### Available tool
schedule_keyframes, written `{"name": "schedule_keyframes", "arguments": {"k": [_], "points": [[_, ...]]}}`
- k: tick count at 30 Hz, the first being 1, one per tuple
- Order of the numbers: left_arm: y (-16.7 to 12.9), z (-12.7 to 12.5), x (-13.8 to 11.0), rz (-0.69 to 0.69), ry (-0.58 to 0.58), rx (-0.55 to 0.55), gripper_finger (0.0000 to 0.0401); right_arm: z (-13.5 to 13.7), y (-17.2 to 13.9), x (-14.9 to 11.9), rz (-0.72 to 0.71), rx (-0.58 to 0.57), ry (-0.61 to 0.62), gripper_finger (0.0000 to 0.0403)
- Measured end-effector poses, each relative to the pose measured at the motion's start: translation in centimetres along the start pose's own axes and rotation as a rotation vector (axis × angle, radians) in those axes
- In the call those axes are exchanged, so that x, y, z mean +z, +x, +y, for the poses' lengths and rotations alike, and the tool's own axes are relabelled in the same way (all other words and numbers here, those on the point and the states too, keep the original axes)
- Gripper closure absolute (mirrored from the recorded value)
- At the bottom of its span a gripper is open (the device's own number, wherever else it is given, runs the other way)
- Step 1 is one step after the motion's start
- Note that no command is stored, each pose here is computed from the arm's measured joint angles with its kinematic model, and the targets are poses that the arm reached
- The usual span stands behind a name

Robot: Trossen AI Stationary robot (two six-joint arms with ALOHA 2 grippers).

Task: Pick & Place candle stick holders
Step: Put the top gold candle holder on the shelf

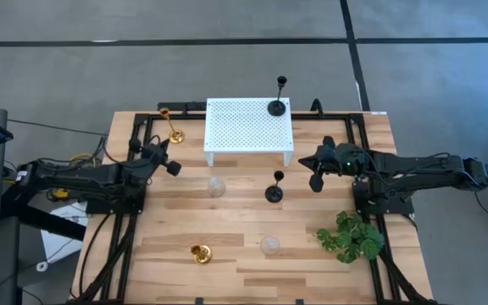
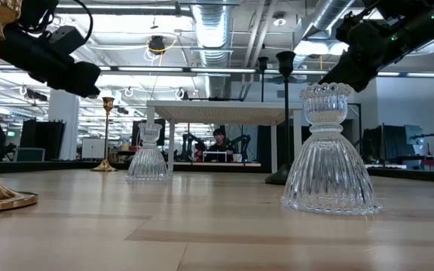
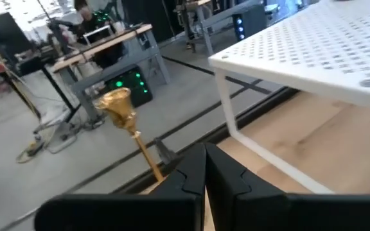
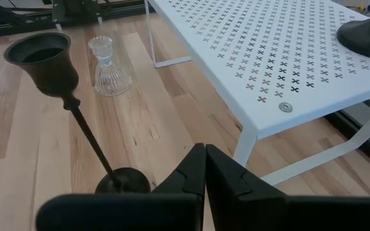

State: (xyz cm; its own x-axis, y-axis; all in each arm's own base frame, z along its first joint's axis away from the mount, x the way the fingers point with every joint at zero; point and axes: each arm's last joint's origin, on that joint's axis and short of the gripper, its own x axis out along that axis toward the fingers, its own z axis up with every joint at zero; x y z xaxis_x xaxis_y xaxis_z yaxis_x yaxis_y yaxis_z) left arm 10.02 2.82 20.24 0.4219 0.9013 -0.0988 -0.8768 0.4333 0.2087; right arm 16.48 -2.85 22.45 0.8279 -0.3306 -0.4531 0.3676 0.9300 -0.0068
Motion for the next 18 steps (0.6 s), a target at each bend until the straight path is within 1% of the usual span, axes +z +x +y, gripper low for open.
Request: {"name": "schedule_keyframes", "arguments": {"k": [3,9,13,15,18], "points": [[0.6,0.5,-0.1,0.019,0.0,0.046,0.0396,0.0,0.0,0.0,0.0,0.0,0.0,0.0403],[2.5,1.9,-0.4,0.064,-0.037,0.001,0.0397,0.0,0.0,0.0,0.0,0.0,0.0,0.0403],[3.4,3.1,-0.6,0.09,-0.068,0.014,0.0395,0.0,0.0,0.0,0.0,0.0,0.0,0.0403],[3.8,3.6,-0.7,0.097,-0.085,-0.01,0.0395,0.0,0.0,0.0,0.0,0.0,0.0,0.0403],[4.2,3.9,-0.9,0.11,-0.093,-0.092,0.0395,0.0,0.0,0.0,0.001,0.0,0.0,0.0403]]}}
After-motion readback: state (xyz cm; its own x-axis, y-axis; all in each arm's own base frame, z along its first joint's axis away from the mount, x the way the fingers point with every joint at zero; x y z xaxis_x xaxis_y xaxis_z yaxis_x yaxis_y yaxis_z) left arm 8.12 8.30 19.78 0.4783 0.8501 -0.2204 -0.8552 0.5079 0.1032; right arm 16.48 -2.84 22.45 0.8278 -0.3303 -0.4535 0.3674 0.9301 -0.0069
